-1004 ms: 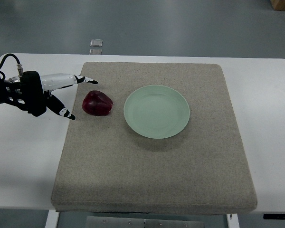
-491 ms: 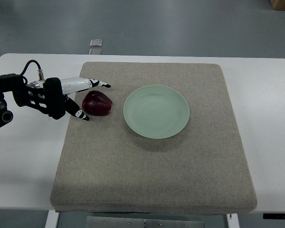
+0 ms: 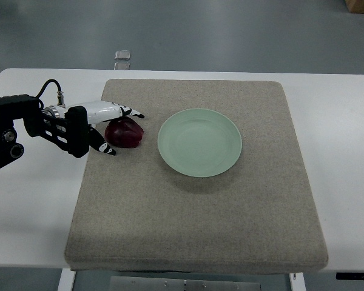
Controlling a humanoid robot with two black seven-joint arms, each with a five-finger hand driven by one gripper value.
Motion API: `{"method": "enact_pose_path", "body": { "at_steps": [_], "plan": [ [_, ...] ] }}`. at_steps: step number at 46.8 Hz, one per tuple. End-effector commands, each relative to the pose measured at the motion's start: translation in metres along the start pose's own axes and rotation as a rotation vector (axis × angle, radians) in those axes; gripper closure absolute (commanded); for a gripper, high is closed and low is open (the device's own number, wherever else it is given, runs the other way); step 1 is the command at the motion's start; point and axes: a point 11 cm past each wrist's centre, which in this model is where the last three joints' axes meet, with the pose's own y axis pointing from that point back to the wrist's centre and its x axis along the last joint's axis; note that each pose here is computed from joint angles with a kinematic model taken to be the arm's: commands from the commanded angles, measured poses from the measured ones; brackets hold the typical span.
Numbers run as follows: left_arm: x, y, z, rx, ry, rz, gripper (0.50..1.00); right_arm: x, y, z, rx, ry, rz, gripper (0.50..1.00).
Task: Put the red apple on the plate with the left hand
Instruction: 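Close the left hand fingers around the red apple, then carry the apple with the left hand over the green plate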
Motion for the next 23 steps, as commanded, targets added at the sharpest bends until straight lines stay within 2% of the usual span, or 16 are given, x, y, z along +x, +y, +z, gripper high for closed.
{"method": "enact_pose_path", "body": {
  "at_steps": [1, 4, 10, 15, 23],
  "plan": [
    [0.003, 0.000, 0.000, 0.004, -0.006, 0.004, 0.703, 0.000, 0.000, 0.000, 0.000, 0.000, -0.001, 0.536],
    [0.003, 0.001, -0.001, 0.006, -0.008, 0.002, 0.816, 0.000, 0.000, 0.000, 0.000, 0.000, -0.001, 0.536],
    [0.006, 0.000, 0.000, 0.006, -0.012, 0.007, 0.988, 0.000, 0.000, 0.000, 0.000, 0.000, -0.001, 0.536],
    [0.018, 0.002, 0.001, 0.002, -0.022, 0.028, 1.000, 0.000, 0.000, 0.000, 0.000, 0.000, -0.001, 0.536],
    [0.060, 0.009, 0.013, -0.029, -0.068, 0.107, 1.000, 0.000, 0.000, 0.000, 0.000, 0.000, -0.001, 0.536]
  ]
}}
